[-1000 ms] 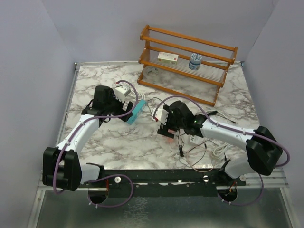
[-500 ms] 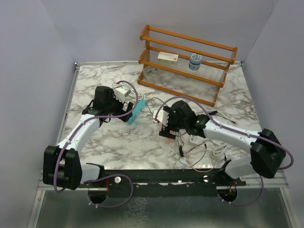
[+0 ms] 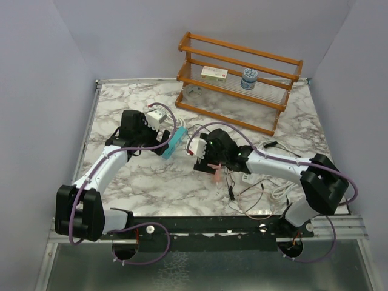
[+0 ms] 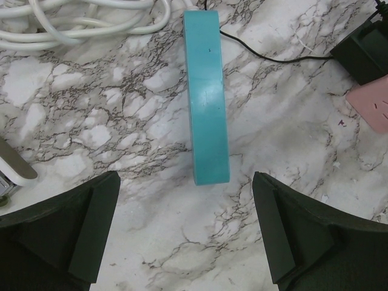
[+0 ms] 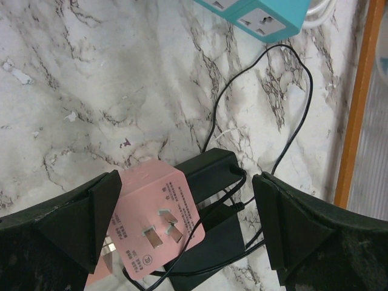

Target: Pull the plug off the socket

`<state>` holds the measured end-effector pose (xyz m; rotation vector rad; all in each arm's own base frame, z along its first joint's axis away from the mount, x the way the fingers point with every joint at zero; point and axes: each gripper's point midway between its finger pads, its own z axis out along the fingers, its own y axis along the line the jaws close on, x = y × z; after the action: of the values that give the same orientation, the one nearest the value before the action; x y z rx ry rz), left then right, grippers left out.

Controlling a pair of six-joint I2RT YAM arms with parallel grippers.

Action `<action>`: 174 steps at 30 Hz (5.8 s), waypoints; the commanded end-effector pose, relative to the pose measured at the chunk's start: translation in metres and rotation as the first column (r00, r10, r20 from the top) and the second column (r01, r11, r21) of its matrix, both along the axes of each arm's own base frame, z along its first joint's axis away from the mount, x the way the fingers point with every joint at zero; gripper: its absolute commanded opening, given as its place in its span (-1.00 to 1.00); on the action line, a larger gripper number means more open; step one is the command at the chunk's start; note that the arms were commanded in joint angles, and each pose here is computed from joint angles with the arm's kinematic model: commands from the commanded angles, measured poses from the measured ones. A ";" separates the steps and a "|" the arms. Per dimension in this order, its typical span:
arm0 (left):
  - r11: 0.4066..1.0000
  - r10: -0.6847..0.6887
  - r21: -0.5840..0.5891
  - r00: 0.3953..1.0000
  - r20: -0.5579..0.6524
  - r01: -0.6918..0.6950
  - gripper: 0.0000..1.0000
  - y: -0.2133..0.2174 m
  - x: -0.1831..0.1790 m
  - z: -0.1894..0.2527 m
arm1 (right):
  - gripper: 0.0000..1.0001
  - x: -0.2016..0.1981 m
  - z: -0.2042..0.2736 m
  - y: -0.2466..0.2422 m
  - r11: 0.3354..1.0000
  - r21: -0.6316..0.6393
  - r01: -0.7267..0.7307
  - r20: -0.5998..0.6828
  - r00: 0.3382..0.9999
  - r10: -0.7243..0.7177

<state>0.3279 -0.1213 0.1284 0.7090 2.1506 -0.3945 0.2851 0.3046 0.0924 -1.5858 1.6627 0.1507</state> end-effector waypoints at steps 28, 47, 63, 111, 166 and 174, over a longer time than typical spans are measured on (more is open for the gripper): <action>1.000 0.004 0.005 1.000 -0.002 -0.004 0.98 0.002 0.001 -0.002 | 1.00 -0.030 -0.028 -0.093 0.964 -0.185 0.190 -0.034 0.979 -0.199; 1.000 -0.006 0.000 1.000 -0.007 0.006 0.98 0.000 -0.001 -0.004 | 1.00 -0.033 -0.037 -0.101 0.961 -0.158 0.228 -0.262 0.928 -0.264; 1.000 -0.011 -0.002 1.000 -0.018 0.011 0.98 -0.001 -0.001 -0.006 | 0.84 -0.036 -0.027 -0.082 0.980 -0.078 0.184 -0.330 0.923 -0.199; 0.626 -0.669 -0.305 0.695 0.264 0.718 0.98 -0.161 -0.066 0.001 | -0.96 -0.049 -0.015 -0.096 0.992 0.036 -0.117 -0.255 0.959 0.122; 0.269 -0.928 0.085 0.234 0.289 0.959 -1.00 -0.230 -0.078 -0.088 | -0.99 -0.070 -0.050 -0.134 0.984 -0.107 -0.145 -0.299 0.948 0.107; 0.345 -0.906 0.061 0.315 0.282 0.937 -1.00 -0.228 -0.068 -0.087 | -0.99 -0.072 -0.053 -0.132 0.985 -0.094 -0.146 -0.321 0.941 0.108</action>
<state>0.2524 -0.3536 0.0477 1.8447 1.1481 -0.9943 0.2355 0.1925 0.0666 -1.7651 1.7024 0.3830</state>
